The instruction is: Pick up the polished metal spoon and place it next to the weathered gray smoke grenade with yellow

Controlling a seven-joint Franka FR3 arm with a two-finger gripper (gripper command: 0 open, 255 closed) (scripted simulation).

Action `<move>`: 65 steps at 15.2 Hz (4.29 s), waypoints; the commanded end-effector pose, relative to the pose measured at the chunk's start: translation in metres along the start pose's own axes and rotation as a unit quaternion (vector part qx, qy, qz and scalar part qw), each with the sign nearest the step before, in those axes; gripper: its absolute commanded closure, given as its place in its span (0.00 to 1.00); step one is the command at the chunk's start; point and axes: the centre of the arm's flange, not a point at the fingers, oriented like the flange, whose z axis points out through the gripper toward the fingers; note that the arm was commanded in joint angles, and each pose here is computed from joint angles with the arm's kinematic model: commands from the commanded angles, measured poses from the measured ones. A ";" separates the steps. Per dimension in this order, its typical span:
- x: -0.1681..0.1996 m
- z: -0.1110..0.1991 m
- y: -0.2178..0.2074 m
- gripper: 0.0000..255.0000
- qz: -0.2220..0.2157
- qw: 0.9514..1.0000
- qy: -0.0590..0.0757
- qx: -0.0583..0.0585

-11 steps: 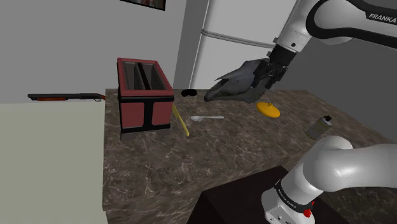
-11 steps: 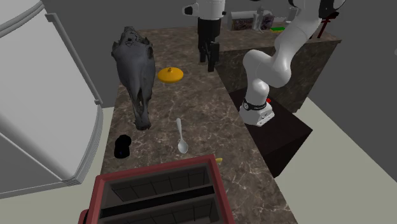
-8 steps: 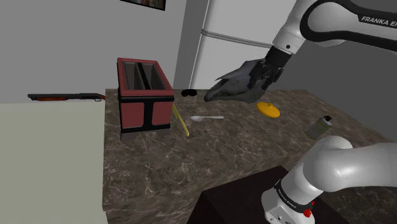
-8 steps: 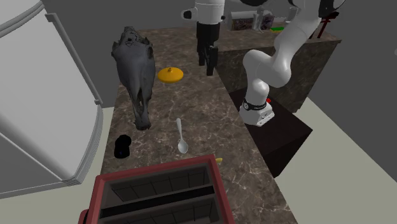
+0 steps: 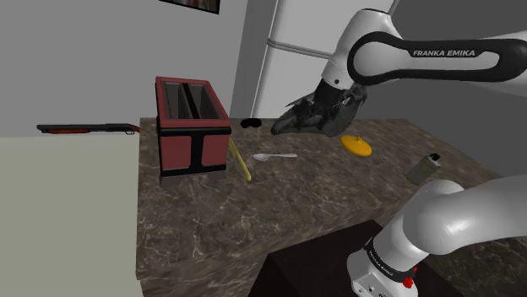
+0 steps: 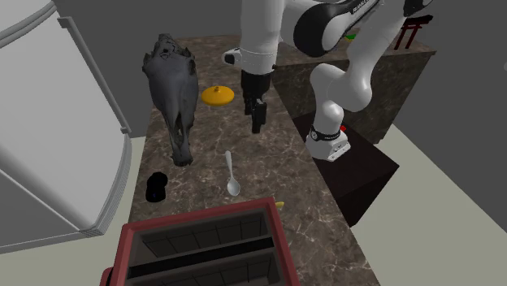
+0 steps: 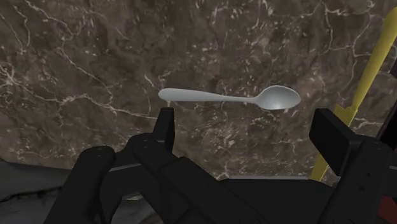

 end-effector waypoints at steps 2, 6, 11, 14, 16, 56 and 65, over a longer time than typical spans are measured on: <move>0.013 0.030 -0.023 0.00 0.007 1.000 0.007 -0.010; 0.033 0.070 -0.054 0.00 0.017 0.999 0.015 -0.024; 0.060 0.121 -0.090 0.00 0.028 0.998 0.025 -0.042; 0.073 0.145 -0.105 0.00 0.034 0.998 0.030 -0.050; 0.073 0.155 -0.104 0.00 0.034 0.998 0.030 -0.050; 0.084 0.095 -0.106 1.00 0.034 0.998 0.030 -0.050; 0.088 0.048 -0.109 1.00 0.034 0.998 0.030 -0.050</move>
